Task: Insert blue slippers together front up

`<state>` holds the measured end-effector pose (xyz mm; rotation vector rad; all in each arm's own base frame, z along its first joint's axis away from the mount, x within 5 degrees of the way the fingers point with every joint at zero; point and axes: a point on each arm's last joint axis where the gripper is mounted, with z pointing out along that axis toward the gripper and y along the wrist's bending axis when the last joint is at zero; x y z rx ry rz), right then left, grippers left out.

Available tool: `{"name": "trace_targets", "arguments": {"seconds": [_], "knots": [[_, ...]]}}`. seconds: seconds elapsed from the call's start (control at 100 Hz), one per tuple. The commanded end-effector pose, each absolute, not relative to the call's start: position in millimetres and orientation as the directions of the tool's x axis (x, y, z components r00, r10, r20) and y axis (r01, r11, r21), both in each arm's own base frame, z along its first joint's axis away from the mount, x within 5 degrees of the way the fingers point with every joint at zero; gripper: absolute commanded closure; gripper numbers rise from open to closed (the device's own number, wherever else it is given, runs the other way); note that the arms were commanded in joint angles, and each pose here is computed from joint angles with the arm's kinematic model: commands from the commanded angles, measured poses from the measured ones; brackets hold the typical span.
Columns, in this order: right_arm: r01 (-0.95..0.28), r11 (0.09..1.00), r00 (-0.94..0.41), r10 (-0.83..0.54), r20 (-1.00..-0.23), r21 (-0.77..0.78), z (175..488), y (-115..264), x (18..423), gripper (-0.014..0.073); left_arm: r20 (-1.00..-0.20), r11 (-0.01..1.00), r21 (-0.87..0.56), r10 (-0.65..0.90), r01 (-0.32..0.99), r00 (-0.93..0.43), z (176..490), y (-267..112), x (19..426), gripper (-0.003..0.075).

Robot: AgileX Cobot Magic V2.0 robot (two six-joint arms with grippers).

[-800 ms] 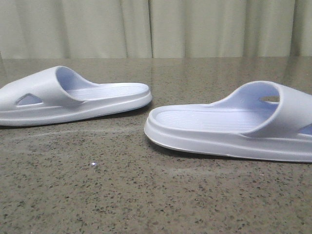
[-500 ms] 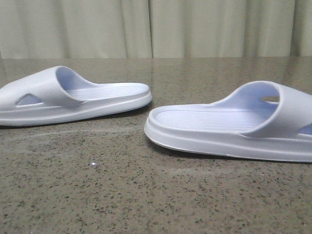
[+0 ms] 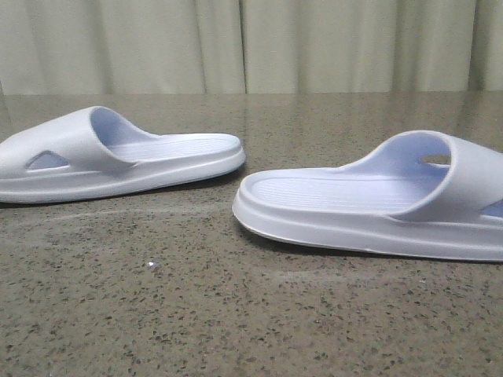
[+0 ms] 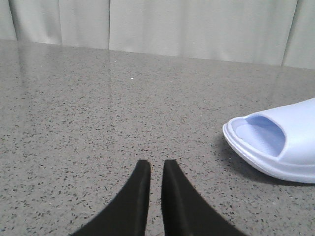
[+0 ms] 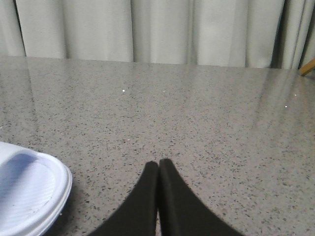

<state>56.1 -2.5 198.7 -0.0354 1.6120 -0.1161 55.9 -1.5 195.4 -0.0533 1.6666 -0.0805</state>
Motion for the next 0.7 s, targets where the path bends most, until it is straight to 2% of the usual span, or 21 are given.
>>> {"name": "trace_targets", "arguments": {"seconds": [0.0, 0.14, 0.5, 0.6, 0.69], "knots": [[0.071, 0.992, 0.027, -0.111, -0.993, -0.109, 199.7, -3.6, 55.8, 0.0675, -0.995, 0.995, -0.098, -0.097, 0.023, -0.021, 199.9, -1.6, 55.8, 0.0705], [0.077, 0.991, 0.059, -0.113, -0.992, -0.109, 202.7, -3.9, 55.7, 0.0675, -0.995, 0.995, -0.098, -0.097, 0.023, -0.021, 199.9, -1.6, 55.8, 0.0705], [0.118, 0.988, 0.266, -0.13, -0.955, -0.102, 221.9, -5.3, 52.2, 0.0675, -0.995, 0.995, -0.098, -0.097, 0.023, -0.021, 199.9, -1.6, 55.8, 0.0705], [0.112, 0.992, 0.262, -0.078, -0.962, -0.05, 221.0, -6.1, 52.4, 0.0675, -0.995, 0.995, -0.098, -0.097, 0.023, -0.021, 199.9, -1.6, 55.8, 0.0705], [0.095, 0.995, 0.199, -0.024, -0.98, -0.005, 214.8, -5.9, 53.9, 0.0675, -0.995, 0.995, -0.098, -0.097, 0.023, -0.021, 199.9, -1.6, 55.8, 0.0705]]}}
